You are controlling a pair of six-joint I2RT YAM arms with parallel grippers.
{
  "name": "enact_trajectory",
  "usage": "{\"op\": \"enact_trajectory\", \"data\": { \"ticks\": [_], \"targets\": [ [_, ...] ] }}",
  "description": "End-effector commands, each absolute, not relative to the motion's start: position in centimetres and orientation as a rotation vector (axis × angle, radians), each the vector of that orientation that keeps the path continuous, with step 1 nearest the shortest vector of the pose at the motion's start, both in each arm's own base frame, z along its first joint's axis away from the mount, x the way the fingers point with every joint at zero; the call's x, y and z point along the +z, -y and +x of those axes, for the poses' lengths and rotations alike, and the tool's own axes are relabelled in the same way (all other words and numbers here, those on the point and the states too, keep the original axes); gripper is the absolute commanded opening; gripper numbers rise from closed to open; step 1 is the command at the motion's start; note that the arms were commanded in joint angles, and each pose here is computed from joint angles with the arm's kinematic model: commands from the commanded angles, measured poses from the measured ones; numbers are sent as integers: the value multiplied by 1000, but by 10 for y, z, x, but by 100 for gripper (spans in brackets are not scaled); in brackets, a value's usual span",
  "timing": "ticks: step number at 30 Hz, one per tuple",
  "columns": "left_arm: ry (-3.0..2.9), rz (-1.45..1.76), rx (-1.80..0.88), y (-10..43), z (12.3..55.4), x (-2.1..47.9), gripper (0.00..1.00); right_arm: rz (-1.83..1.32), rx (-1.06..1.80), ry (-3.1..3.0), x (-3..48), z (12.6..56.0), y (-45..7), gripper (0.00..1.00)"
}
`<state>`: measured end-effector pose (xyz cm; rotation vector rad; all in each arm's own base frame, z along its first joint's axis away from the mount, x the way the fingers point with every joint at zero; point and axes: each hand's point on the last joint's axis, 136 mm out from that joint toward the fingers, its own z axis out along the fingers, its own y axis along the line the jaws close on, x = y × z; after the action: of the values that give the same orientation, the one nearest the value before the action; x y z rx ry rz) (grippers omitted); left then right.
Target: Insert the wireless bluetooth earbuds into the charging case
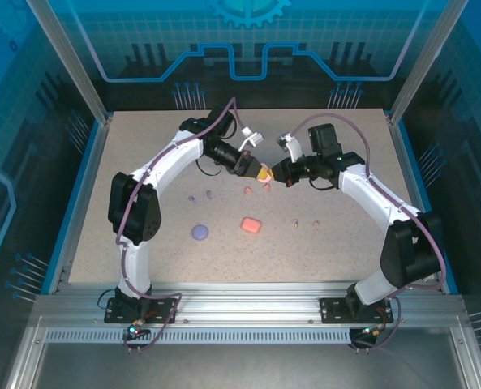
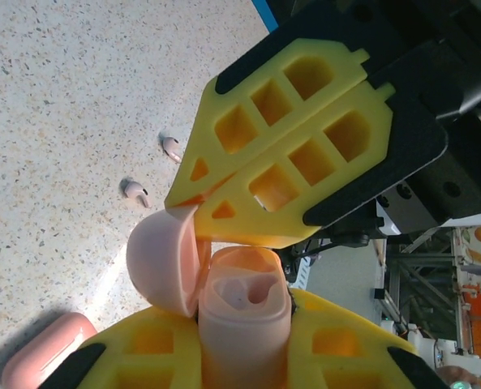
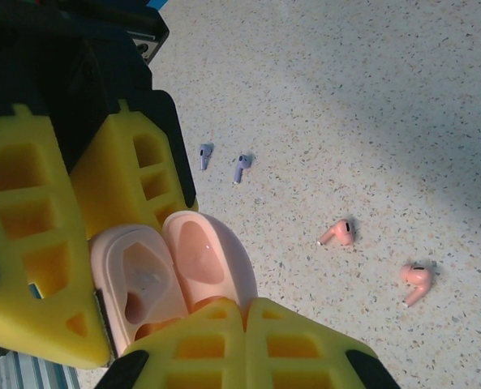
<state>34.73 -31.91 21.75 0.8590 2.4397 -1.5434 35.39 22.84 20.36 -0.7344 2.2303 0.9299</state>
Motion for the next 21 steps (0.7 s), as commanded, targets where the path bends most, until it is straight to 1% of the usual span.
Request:
{"op": "enact_trajectory", "data": {
  "ticks": [1, 2, 3, 5, 9, 10, 12, 13, 15, 21],
  "targets": [
    [-2420, 880, -1560, 322, 347, 222, 0, -671, 911, -2235, 217, 364, -231, 18],
    [-2419, 881, -1546, 321, 348, 221, 0, -620, 894, -2257, 218, 367, -228, 27],
    [-2413, 881, -1538, 321, 349, 221, 0, -580, 874, -2275, 220, 369, -224, 30],
    [-2399, 863, -1517, 318, 352, 222, 0, -441, 821, -2323, 224, 372, -208, 44],
    [-2330, 786, -1494, 305, 362, 230, 0, -181, 818, -2393, 221, 361, -176, 59],
    [-2310, 768, -1488, 302, 363, 231, 0, -135, 798, -2417, 216, 356, -169, 61],
    [-2274, 751, -1451, 298, 365, 234, 0, -87, 781, -2482, 204, 342, -163, 69],
    [-2256, 738, -1425, 296, 365, 236, 0, -53, 759, -2531, 194, 333, -159, 71],
    [-2231, 692, -1369, 292, 368, 236, 0, -23, 708, -2606, 177, 321, -154, 73],
    [-1942, 576, -1212, 273, 368, 253, 0, 52, 567, -2759, 135, 294, -142, 73]
  ]
}}
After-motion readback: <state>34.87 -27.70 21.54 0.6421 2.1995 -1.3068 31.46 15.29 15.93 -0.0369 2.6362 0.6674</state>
